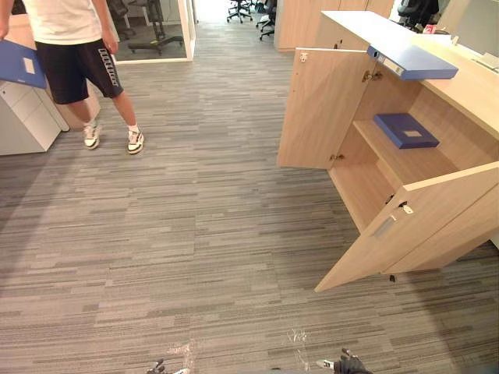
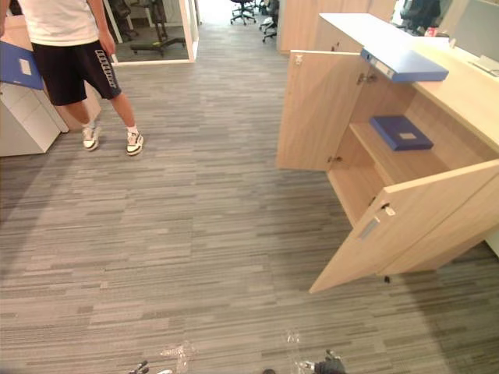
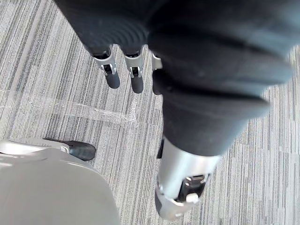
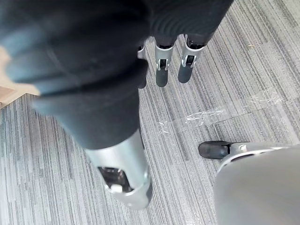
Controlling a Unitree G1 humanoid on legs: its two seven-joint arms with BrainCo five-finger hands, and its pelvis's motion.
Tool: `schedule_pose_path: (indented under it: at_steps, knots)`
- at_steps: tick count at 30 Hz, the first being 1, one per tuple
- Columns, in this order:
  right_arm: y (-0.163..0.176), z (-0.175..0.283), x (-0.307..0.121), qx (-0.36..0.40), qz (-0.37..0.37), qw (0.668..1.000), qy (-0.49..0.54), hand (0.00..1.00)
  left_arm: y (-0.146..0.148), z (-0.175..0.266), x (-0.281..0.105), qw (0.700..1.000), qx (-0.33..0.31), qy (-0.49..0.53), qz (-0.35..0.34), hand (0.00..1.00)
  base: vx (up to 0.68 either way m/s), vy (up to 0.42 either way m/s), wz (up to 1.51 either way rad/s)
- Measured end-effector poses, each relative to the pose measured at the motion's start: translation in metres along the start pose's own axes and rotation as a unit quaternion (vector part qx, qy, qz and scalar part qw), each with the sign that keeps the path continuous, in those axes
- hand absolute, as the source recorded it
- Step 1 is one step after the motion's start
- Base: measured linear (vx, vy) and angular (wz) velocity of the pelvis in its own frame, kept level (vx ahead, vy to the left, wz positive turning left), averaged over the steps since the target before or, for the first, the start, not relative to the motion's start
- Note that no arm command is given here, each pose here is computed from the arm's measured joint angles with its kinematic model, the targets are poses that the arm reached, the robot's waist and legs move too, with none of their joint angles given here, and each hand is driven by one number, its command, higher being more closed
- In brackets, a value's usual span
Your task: Walk over to the cabinet, pick up the folder, carry it to the office cabinet, place the folder inside the office cabinet, then close the office cabinet door
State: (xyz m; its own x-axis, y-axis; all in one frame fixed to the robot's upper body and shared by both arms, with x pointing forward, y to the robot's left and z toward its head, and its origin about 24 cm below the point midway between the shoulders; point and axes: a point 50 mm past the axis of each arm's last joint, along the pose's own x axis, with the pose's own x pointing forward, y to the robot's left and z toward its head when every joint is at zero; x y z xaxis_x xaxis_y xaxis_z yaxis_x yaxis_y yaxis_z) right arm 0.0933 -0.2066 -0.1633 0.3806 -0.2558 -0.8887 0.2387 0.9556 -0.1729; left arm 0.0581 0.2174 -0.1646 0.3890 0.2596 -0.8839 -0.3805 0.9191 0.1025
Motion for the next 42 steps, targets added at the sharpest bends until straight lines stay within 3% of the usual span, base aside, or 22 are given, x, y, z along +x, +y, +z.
schedule_pose_path:
  at_steps: [7, 26, 42]
  knots:
    - [0.022, 0.01, 0.0, 0.011, 0.027, 0.999, -0.013, 0.0, -0.001, 0.004, 0.001, 1.0, -0.006, -0.008, -0.004, 0.0, 0.0, 0.002, 0.01]
    - [0.026, 0.012, 0.0, 0.023, 0.043, 0.999, -0.007, 0.0, -0.001, 0.012, 0.003, 0.999, 0.03, -0.017, -0.014, 0.0, 0.0, 0.0, 0.0]
    - [0.03, 0.013, 0.001, 0.019, 0.069, 0.997, 0.005, 0.0, 0.002, 0.015, 0.004, 0.999, 0.013, -0.014, -0.03, 0.0, -0.01, -0.003, 0.04]
